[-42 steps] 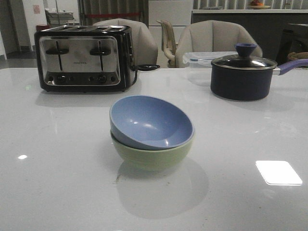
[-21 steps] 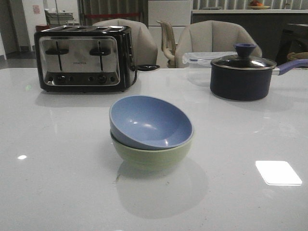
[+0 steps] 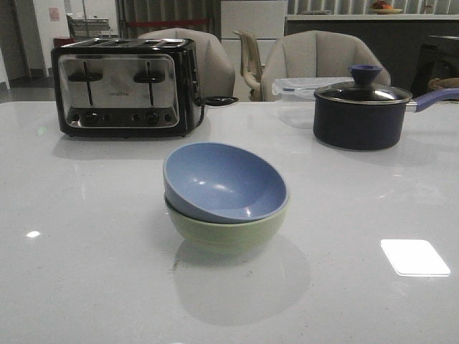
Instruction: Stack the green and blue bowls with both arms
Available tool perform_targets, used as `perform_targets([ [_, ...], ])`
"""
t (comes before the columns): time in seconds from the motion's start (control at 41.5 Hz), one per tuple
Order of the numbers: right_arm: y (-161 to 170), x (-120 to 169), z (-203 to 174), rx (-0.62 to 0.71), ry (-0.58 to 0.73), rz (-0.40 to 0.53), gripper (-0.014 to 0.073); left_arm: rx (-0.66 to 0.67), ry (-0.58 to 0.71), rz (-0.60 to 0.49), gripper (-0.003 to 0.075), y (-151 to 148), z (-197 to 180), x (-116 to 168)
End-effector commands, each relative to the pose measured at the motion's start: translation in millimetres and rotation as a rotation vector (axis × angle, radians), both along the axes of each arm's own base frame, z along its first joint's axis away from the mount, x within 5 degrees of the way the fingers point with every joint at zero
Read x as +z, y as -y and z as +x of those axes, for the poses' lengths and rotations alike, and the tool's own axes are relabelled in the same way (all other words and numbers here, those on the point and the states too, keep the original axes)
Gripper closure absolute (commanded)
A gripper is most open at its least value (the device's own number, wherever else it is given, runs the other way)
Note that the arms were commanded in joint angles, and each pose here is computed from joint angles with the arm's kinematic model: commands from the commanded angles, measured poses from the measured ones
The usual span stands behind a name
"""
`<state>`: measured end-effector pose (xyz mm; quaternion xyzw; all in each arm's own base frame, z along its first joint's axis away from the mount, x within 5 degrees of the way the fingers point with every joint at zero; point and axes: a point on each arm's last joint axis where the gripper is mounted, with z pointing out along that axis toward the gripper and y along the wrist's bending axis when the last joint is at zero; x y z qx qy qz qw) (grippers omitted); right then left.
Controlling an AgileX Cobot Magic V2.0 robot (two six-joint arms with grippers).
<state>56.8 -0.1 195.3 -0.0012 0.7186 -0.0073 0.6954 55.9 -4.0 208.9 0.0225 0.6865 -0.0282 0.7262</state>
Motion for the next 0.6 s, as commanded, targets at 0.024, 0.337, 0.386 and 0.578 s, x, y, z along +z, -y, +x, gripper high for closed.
perform_targets([
  [0.024, 1.3, 11.8, -2.0, -0.018, 0.126, 0.005, 0.0556, -0.005, 0.102, -0.014, 0.0622, 0.2, -2.0, 7.2],
  [0.337, 1.6, 17.7, -2.8, -0.024, 0.194, -0.023, 0.0556, -0.005, 0.102, -0.014, 0.0622, 0.2, -2.0, 7.2],
  [0.386, 1.3, 18.7, -2.9, -0.02, 0.205, -0.011, 0.0556, -0.005, 0.102, -0.014, 0.0622, 0.2, -2.0, 7.2],
  [0.578, 1.2, 19.0, -3.0, -0.016, 0.21, 0.03, 0.0556, -0.005, 0.102, -0.014, 0.0622, 0.2, -2.0, 7.2],
])
